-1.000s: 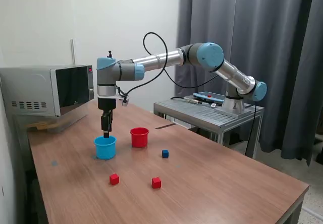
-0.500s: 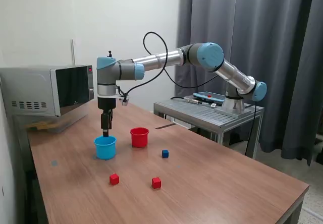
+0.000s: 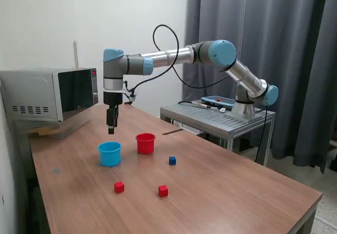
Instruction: Place red objects in the red bin, and blue objects in the blue bin.
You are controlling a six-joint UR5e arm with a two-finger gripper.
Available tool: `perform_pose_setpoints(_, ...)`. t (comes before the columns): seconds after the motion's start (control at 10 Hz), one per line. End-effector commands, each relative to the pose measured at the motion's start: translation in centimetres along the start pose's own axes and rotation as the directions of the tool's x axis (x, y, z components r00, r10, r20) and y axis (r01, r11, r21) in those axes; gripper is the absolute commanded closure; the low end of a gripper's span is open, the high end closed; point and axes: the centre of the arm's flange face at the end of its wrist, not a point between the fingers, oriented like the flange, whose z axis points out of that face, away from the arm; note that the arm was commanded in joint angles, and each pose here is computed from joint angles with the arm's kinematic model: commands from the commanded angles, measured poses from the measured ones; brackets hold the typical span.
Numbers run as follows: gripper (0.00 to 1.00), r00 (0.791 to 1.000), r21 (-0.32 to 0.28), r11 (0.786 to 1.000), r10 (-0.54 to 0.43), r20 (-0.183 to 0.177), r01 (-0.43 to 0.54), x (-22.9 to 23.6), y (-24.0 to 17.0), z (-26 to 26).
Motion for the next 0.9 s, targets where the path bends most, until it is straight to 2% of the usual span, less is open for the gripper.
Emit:
perform_pose_setpoints(0.0, 0.00, 1.000, 0.015, 1.000, -0.011, 0.005, 0.011, 0.4, -1.9, -3.7)
perform_pose_setpoints(0.8, 0.00, 0.999, 0.049, 0.998, -0.045, 0.013, 0.044, 1.4, -8.6, -13.6)
